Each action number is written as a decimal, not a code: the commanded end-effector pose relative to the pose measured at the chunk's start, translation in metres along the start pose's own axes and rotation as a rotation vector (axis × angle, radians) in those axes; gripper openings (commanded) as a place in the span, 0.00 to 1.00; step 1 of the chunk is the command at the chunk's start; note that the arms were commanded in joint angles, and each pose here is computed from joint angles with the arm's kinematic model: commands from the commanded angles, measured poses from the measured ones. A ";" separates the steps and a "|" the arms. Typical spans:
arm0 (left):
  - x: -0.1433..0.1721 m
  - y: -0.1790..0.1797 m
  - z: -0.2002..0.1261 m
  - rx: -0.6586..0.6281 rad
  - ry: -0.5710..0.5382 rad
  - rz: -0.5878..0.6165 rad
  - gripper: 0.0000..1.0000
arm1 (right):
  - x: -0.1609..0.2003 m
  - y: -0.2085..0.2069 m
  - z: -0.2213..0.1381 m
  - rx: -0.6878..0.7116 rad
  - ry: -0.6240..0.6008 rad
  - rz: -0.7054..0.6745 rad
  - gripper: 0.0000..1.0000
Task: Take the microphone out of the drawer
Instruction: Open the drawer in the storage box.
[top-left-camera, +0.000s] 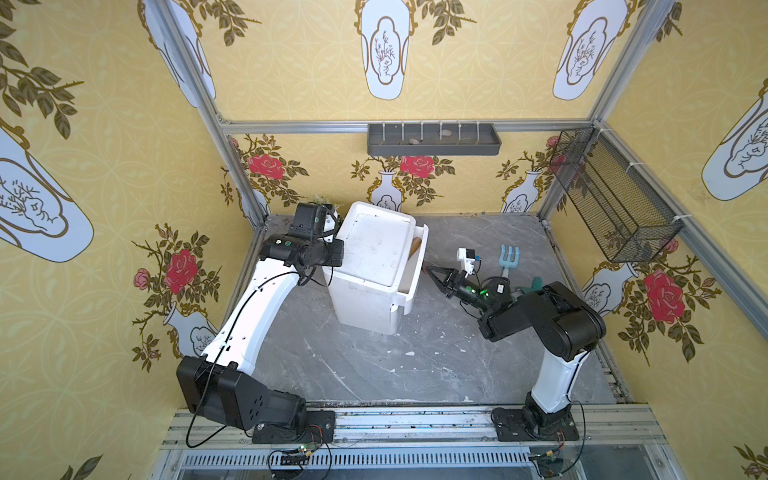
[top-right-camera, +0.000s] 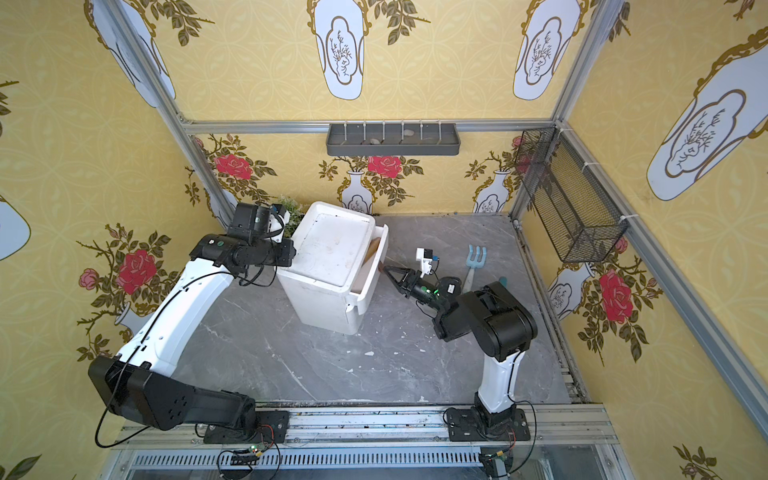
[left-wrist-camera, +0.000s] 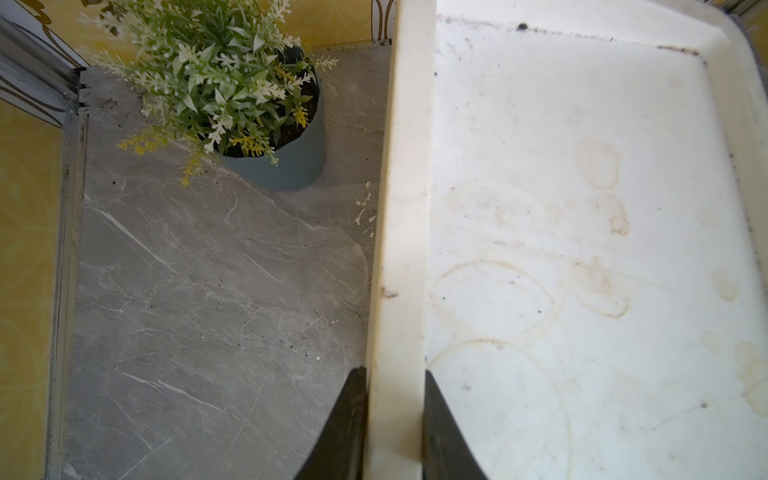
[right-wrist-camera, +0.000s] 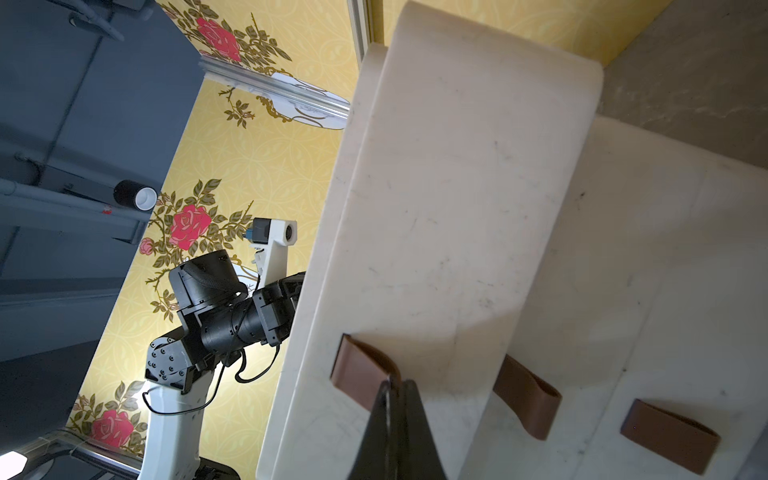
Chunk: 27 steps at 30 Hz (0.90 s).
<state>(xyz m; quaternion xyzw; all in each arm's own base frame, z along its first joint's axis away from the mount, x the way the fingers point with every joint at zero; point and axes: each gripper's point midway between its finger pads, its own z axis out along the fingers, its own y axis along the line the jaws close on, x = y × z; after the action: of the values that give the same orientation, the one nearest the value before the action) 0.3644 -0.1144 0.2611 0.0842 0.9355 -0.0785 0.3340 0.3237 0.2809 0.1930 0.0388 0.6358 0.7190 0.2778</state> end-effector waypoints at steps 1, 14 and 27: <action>0.010 -0.005 0.007 0.028 0.041 -0.025 0.24 | -0.001 -0.008 -0.014 0.039 -0.009 0.001 0.00; 0.011 -0.004 0.003 0.021 0.038 -0.028 0.24 | -0.025 -0.008 -0.063 0.093 -0.110 -0.008 0.00; 0.008 -0.003 0.002 0.013 0.038 -0.023 0.24 | -0.043 -0.006 -0.090 0.113 -0.175 -0.008 0.00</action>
<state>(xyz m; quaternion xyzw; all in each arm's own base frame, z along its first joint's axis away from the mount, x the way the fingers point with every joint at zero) 0.3634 -0.1141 0.2627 0.0831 0.9351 -0.0774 0.3357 0.3204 0.1859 0.1893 0.0944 0.6439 0.6809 0.3360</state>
